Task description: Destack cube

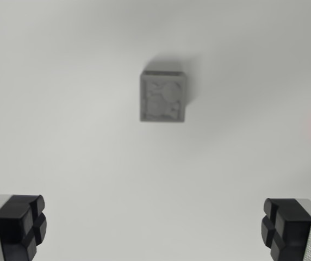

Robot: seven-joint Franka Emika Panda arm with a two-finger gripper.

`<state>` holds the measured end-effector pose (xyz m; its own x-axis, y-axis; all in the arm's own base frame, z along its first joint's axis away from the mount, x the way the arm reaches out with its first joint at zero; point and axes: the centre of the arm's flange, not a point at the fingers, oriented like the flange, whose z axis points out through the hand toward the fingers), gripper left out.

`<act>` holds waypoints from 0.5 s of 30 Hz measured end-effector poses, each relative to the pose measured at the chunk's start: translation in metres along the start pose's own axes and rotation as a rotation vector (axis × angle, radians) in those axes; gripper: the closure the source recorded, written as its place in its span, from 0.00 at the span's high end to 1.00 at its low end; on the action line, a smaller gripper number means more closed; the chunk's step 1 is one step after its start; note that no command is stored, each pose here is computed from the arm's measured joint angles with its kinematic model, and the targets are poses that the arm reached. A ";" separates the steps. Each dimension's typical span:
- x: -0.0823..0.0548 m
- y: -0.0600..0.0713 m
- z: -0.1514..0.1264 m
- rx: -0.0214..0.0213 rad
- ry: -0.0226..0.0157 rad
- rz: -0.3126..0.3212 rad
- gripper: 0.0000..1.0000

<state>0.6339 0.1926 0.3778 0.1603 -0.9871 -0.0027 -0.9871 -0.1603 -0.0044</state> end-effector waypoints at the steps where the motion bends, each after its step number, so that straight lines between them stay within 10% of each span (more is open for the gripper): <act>1: 0.000 0.000 -0.003 -0.0006 0.0001 0.000 1.00; 15: 0.000 0.000 -0.032 -0.0002 0.0000 0.000 1.00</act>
<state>0.6342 0.1927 0.4093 0.1603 -0.9871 -0.0027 -0.9871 -0.1603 -0.0042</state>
